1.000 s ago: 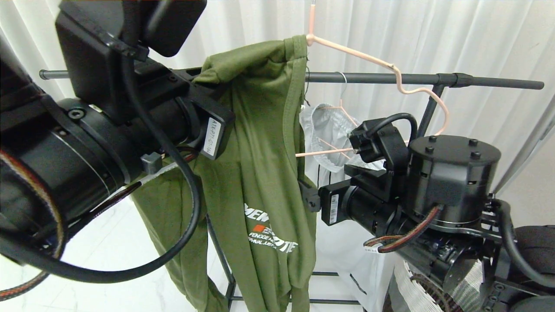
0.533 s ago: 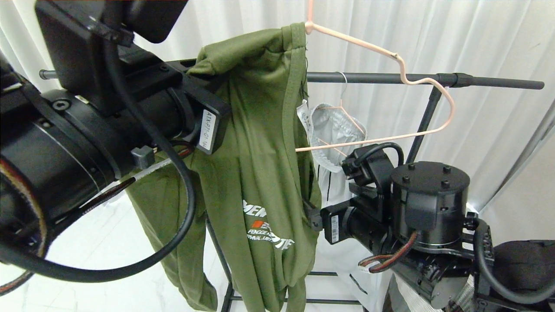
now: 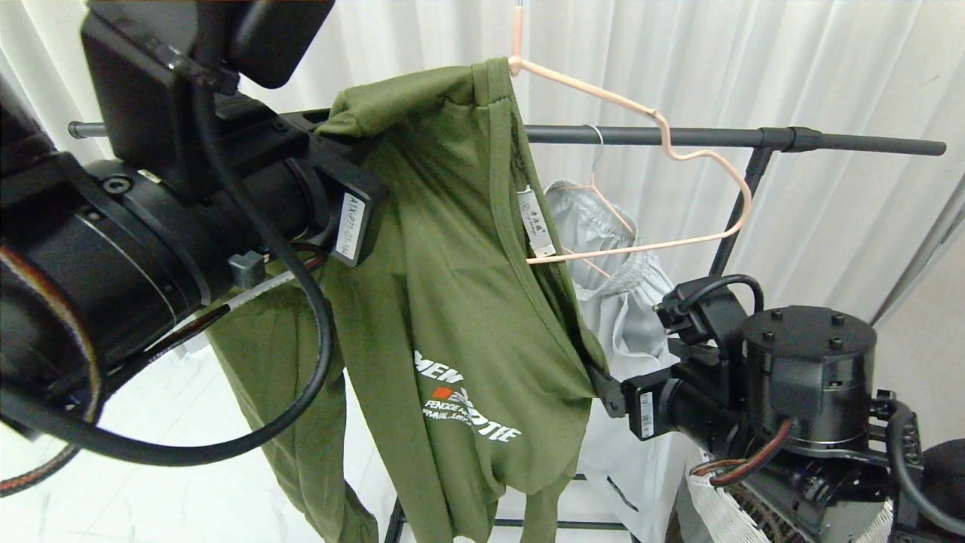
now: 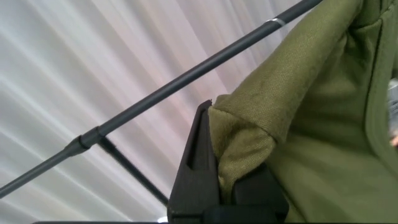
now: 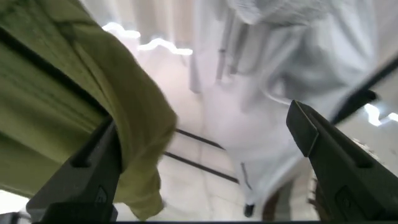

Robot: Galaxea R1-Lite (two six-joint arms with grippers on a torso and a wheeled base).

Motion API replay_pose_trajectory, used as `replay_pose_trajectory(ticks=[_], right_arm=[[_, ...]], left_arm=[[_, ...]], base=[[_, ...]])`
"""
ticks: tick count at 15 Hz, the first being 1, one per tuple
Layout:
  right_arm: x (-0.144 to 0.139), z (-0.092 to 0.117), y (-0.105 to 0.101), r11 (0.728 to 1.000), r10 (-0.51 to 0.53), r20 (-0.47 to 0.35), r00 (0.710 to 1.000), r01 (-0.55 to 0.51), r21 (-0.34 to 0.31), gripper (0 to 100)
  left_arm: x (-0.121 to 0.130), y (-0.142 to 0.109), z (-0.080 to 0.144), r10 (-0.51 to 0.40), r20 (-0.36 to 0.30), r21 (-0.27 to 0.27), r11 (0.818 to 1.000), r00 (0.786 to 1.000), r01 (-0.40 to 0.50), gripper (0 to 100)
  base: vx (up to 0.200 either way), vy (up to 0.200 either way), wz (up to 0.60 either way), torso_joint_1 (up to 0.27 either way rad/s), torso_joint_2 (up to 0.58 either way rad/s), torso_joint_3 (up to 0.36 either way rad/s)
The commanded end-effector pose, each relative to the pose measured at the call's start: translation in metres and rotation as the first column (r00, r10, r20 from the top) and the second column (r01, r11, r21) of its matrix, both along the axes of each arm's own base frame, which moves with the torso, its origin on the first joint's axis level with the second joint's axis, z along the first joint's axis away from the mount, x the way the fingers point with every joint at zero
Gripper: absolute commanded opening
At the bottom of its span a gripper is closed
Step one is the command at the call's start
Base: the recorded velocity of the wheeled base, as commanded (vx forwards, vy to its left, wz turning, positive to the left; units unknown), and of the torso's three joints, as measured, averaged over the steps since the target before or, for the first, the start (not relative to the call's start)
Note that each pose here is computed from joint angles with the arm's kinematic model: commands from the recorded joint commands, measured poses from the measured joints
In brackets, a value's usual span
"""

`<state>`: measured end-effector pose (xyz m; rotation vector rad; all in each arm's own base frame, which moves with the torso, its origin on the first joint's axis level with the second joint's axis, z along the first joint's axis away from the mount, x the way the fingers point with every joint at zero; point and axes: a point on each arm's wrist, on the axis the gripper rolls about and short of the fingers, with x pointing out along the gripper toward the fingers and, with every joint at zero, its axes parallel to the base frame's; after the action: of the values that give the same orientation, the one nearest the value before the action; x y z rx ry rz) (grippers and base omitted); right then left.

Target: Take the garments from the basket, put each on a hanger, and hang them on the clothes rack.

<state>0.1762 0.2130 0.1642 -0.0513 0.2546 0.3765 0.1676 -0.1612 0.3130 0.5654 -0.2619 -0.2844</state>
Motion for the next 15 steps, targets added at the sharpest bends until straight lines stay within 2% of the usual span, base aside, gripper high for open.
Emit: replay_pose_trajectory(ticks=[1,6,8,12,15], right_arm=[[0.003,0.008,-0.021,0.998,-0.055,0.019,0.998,0.055,0.019,100],[0.023,0.026,-0.065,0.975,-0.220,0.052,0.974,0.218,0.047,100],[0.019,0.035,-0.076,0.971,-0.238,0.048,0.970,0.236,0.044,100],[0.005,0.055,-0.087,0.972,-0.231,0.053,0.972,0.228,0.060,100],[-0.003,0.070,-0.093,0.972,-0.228,0.062,0.972,0.224,0.072,100]], left_arm=[[0.004,0.005,-0.002,0.026,-0.003,0.008,1.000,1.000,-0.026,0],[0.003,0.013,-0.010,0.050,-0.018,0.028,0.998,0.999,-0.049,0],[0.005,0.019,-0.020,0.075,-0.038,0.049,0.996,0.996,-0.073,0],[0.007,0.031,-0.040,0.121,-0.061,0.138,0.984,0.991,-0.112,0],[0.009,0.035,-0.052,0.135,-0.072,0.156,0.980,0.988,-0.122,0]], base=[[0.000,0.000,0.00,0.000,0.00,0.000],[0.000,0.000,0.00,0.000,0.00,0.000],[0.000,0.000,0.00,0.000,0.00,0.000],[0.000,0.000,0.00,0.000,0.00,0.000],[0.000,0.000,0.00,0.000,0.00,0.000]])
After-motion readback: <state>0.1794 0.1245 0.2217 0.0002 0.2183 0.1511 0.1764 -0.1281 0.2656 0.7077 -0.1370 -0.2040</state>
